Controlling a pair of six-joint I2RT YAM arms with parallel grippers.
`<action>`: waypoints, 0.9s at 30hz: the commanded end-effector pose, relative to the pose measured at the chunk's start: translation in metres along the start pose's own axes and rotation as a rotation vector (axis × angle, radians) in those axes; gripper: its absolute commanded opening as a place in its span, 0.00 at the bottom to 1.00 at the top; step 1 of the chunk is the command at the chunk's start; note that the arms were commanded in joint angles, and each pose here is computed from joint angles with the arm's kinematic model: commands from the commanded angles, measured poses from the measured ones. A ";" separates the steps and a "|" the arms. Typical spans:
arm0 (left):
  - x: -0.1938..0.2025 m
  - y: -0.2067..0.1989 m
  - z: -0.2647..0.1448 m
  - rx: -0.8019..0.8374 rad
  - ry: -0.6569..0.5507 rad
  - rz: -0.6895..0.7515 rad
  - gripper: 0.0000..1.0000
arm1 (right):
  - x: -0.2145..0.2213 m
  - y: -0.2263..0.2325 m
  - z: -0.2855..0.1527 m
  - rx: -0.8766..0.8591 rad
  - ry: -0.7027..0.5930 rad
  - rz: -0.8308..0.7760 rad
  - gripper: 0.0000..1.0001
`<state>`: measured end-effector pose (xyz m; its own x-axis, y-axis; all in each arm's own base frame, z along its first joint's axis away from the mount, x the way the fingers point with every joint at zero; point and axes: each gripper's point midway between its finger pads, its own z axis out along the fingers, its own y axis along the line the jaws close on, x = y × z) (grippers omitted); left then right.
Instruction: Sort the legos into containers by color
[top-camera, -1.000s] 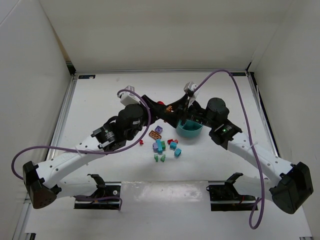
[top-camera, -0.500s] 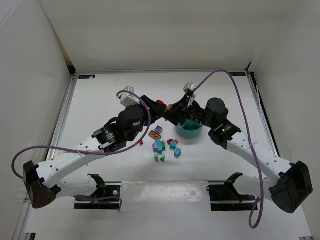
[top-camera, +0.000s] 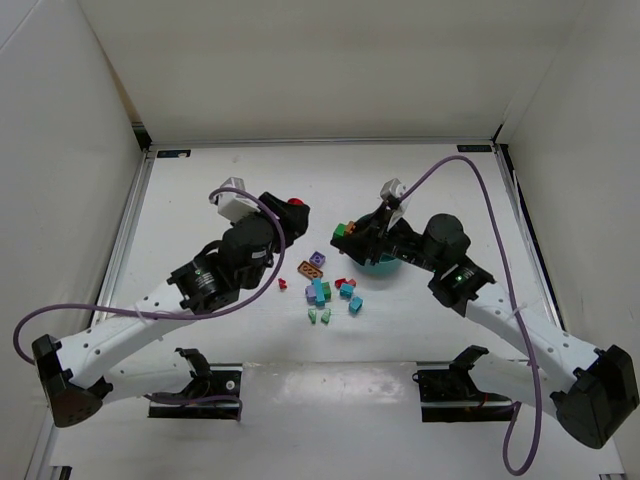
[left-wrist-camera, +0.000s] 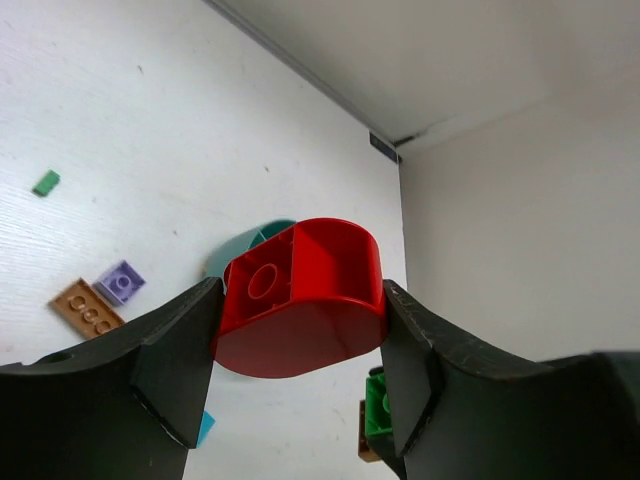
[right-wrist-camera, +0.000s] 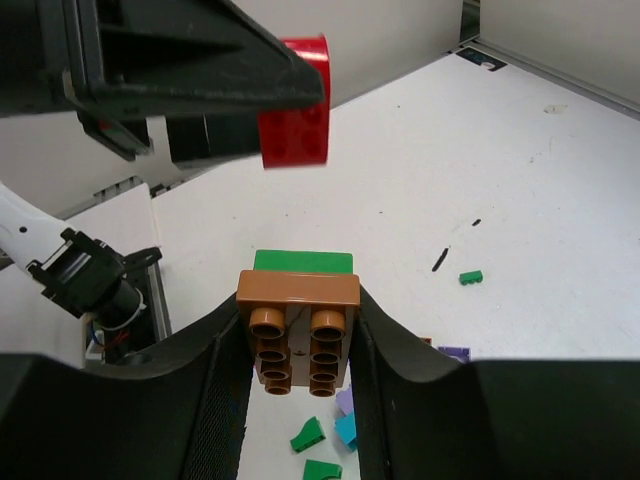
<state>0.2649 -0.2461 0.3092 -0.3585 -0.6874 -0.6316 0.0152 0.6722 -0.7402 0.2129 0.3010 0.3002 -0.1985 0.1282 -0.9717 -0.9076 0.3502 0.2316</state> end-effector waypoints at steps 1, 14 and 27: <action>-0.026 0.010 -0.005 -0.051 -0.100 0.016 0.47 | -0.010 -0.001 -0.006 0.021 -0.041 -0.021 0.00; -0.016 -0.002 0.005 -0.034 -0.030 0.129 0.48 | -0.007 -0.057 -0.038 0.273 -0.004 0.115 0.00; 0.112 -0.061 0.106 0.218 0.536 0.492 0.50 | 0.008 -0.125 -0.188 0.927 -0.079 0.244 0.00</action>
<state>0.3328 -0.3593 0.2595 -0.6393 -0.2167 -0.7378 0.2844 0.8248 -0.4887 0.2597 0.1126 0.2739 -0.2531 0.3155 -0.9145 -0.3333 0.8590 0.3886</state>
